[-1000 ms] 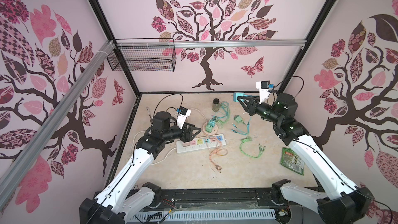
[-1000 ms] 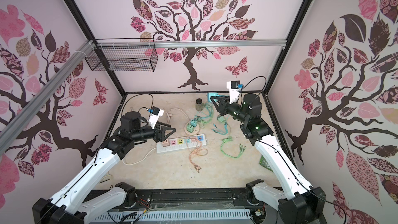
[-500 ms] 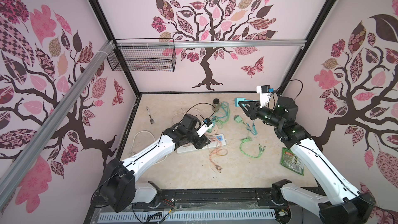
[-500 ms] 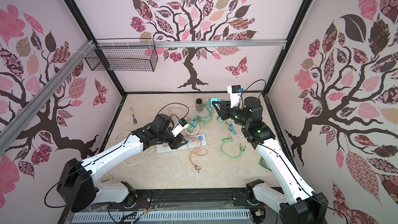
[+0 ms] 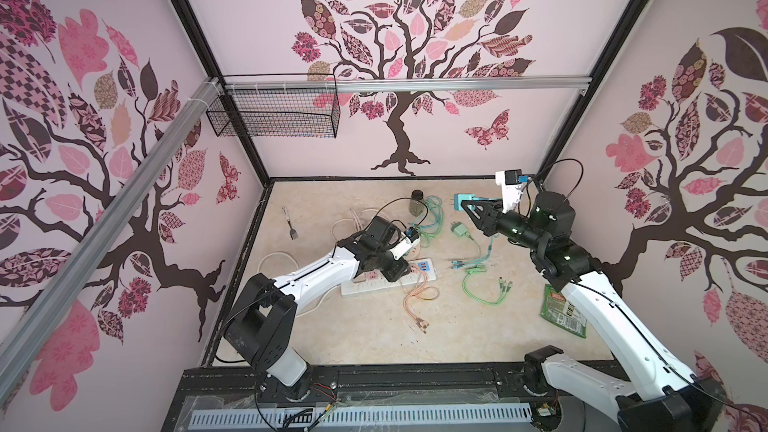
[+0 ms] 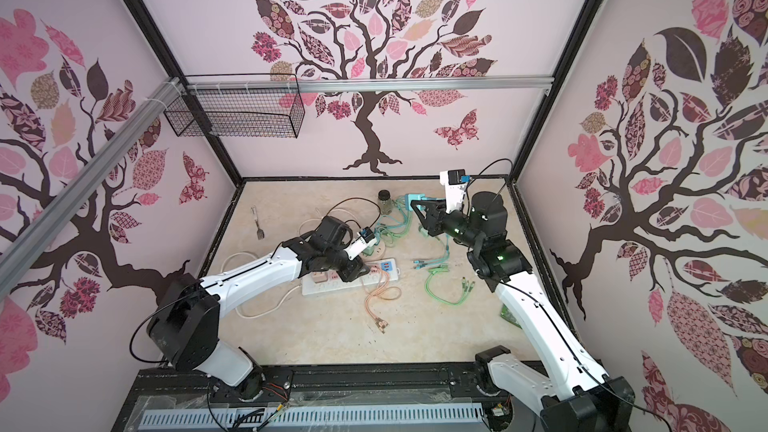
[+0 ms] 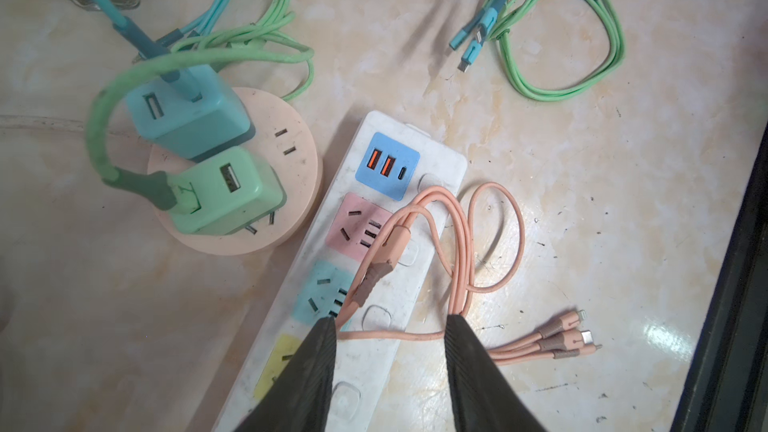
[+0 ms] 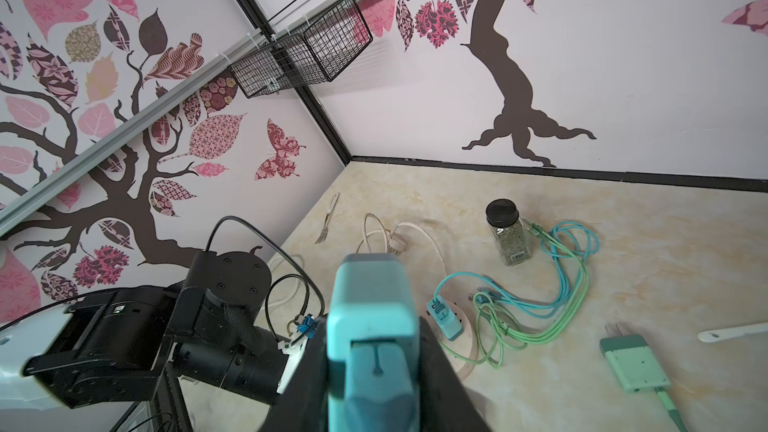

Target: Insert the plug

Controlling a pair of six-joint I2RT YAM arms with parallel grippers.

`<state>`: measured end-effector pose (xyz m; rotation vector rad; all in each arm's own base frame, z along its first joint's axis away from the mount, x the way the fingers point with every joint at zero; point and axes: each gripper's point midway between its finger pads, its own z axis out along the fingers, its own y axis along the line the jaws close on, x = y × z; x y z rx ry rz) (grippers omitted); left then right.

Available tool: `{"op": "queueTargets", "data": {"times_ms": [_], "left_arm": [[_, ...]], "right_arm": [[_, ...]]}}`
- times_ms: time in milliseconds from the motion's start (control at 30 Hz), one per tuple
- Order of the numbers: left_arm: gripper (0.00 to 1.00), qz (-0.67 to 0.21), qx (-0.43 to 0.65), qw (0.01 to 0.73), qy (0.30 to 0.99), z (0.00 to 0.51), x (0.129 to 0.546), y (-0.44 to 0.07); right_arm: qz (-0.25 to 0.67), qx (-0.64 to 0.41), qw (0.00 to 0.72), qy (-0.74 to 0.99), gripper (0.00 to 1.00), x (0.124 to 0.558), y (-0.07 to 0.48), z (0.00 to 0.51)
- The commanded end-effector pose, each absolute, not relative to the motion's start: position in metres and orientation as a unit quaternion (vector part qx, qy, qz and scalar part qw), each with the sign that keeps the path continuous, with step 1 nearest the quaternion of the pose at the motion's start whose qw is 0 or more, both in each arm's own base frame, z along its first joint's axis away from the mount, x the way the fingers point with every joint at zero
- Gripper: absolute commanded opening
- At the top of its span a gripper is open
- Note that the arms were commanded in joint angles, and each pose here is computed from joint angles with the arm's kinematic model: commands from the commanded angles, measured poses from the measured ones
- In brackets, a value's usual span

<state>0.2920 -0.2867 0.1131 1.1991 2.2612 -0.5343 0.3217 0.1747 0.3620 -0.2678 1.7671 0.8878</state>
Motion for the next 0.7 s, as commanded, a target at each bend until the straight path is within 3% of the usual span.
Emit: {"op": "queueTargets", "data": {"times_ms": [0,367,667], "left_arm": [[0.44,-0.208,0.458,0.269,0.821,0.119,0.297,-0.299],[0.35,-0.204,0.453,0.256,0.829,0.099,0.306,-0.304],[0.36,-0.201,0.443,0.280,0.827,0.106,0.314,-0.307]], "right_arm": [[0.367,-0.120,0.568,0.727,0.16,0.316,0.170,0.379],[0.362,-0.118,0.570,0.728,0.15,0.315,0.167,0.378],[0.365,-0.119,0.570,0.726,0.15,0.312,0.167,0.378]]}}
